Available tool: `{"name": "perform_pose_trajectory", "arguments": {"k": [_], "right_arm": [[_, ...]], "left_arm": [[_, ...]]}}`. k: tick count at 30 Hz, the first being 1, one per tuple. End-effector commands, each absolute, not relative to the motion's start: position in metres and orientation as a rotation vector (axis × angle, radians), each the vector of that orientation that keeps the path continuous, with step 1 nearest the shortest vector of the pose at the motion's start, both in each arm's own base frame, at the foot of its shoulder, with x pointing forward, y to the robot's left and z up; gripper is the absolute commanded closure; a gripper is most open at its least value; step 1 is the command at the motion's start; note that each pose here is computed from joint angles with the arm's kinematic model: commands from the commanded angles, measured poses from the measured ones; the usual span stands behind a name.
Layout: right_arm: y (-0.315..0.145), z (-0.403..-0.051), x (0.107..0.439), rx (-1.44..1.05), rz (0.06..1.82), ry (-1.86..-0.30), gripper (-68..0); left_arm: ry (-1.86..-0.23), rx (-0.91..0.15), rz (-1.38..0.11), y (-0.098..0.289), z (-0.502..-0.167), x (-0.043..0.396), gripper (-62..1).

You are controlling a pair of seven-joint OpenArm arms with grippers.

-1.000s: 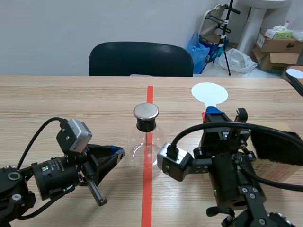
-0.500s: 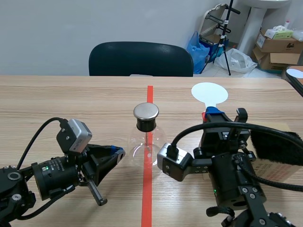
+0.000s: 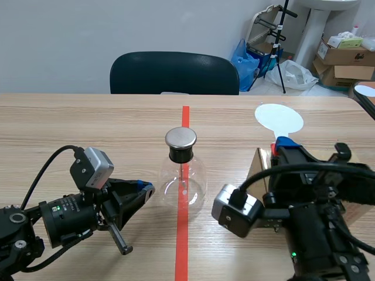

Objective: Do the electroscope experiment

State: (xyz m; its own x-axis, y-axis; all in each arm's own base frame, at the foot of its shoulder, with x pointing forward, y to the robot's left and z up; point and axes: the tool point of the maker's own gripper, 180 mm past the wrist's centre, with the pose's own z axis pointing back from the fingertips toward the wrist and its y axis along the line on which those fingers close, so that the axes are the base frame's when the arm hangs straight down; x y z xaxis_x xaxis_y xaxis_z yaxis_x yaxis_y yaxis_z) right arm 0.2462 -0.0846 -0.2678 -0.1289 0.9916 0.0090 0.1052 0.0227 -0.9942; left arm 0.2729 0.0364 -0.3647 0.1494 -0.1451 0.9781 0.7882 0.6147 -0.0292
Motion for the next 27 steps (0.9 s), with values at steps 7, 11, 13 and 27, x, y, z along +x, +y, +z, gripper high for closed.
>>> {"name": "perform_pose_trajectory", "arguments": {"k": [7,11,13,27], "right_arm": [[-0.109,-0.254,0.23,-1.291,1.202,-1.425,-1.1],[-0.124,-0.262,0.22,-1.273,1.227,-1.392,-1.1],[-0.134,-0.264,0.216,-1.259,1.224,-1.38,-1.0],[-0.198,-0.269,0.198,-1.27,1.234,-1.338,-1.1]], "left_arm": [[-1.286,-0.649,-0.729,0.035,-0.355,0.278,-3.2],[-1.283,-0.644,-0.733,0.039,-0.355,0.277,-3.2],[-1.286,-0.647,-0.732,0.042,-0.355,0.276,-3.2],[-1.435,-0.682,-0.771,0.071,-0.295,0.214,-3.2]]}}
